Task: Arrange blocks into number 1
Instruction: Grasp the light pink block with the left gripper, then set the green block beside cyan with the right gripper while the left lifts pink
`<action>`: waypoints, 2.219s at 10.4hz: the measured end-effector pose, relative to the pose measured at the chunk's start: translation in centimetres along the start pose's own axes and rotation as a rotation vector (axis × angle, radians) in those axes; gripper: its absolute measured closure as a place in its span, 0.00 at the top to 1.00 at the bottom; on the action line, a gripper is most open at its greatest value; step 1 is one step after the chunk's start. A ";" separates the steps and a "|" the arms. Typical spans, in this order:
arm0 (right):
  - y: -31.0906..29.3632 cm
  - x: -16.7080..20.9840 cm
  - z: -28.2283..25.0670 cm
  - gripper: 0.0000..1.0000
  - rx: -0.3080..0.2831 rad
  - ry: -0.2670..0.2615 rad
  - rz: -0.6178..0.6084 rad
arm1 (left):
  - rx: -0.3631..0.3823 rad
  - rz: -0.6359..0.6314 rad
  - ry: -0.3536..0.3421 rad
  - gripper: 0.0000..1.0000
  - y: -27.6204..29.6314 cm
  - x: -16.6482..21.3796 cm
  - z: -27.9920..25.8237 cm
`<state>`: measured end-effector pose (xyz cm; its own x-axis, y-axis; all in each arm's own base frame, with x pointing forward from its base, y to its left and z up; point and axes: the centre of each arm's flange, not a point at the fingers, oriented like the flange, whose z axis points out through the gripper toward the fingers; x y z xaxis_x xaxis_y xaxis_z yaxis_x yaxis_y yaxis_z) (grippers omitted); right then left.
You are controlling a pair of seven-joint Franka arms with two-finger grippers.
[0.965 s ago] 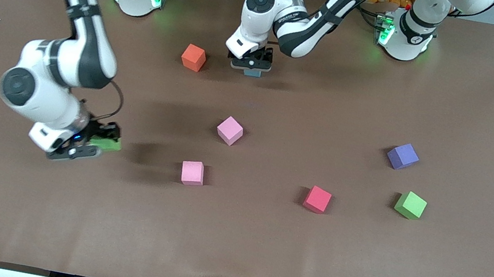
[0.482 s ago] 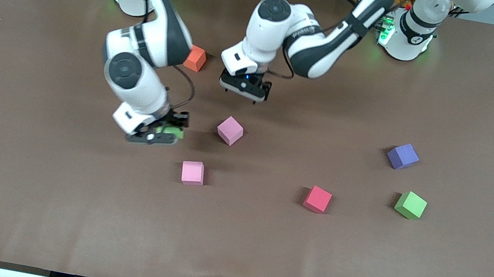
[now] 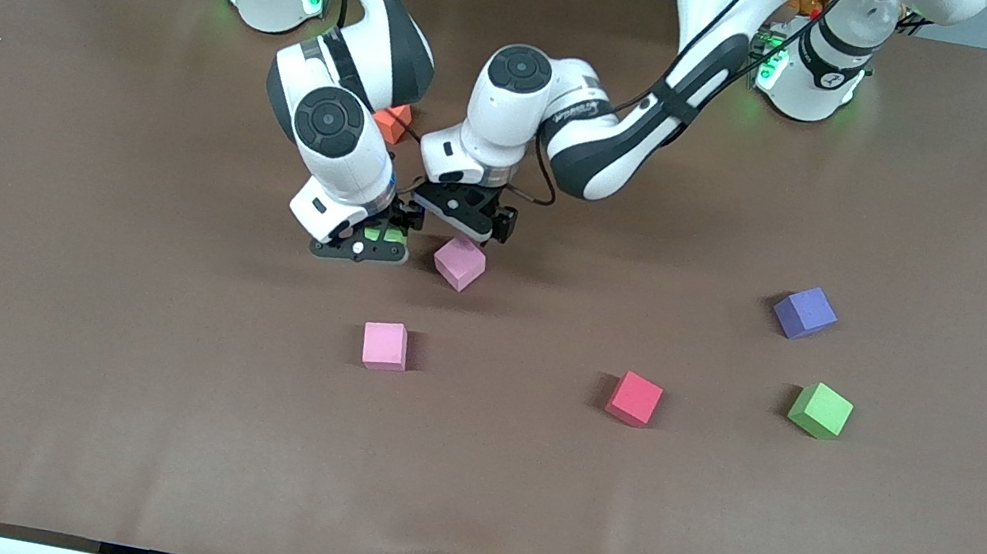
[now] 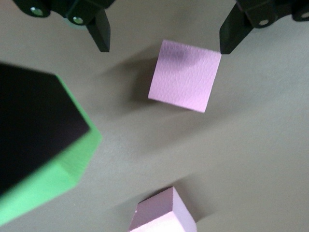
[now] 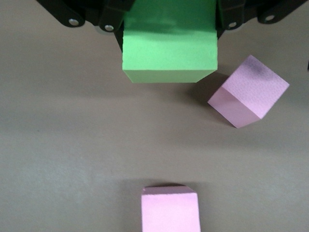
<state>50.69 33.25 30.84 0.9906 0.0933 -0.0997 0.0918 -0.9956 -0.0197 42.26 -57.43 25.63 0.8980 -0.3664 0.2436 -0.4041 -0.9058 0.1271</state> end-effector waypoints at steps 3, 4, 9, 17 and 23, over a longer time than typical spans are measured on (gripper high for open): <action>4.4 -1.3 -1.3 0.63 0.004 -0.004 0.000 | 0.003 0.048 0.016 1.00 -0.6 0.9 -0.1; 5.5 -1.7 -1.4 0.63 0.005 -0.008 0.003 | 0.007 0.056 0.013 1.00 -0.9 0.9 0.3; 6.4 -2.8 -1.1 0.63 0.002 -0.021 0.000 | 0.002 0.087 0.006 1.00 -1.7 -0.4 4.7; -0.7 -14.1 -1.7 0.63 -0.026 -0.045 -0.053 | 0.028 0.011 0.030 0.62 -5.9 1.6 4.5; -12.5 -26.2 0.0 0.63 -0.048 -0.011 0.005 | 0.102 -0.247 0.048 0.60 -19.9 8.6 -3.6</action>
<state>23.55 43.28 33.70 0.9900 0.0878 -0.1102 0.0915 -0.9954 0.0282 57.42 -41.75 28.65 0.9569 -0.1238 0.2627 -0.1523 -0.9841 0.0910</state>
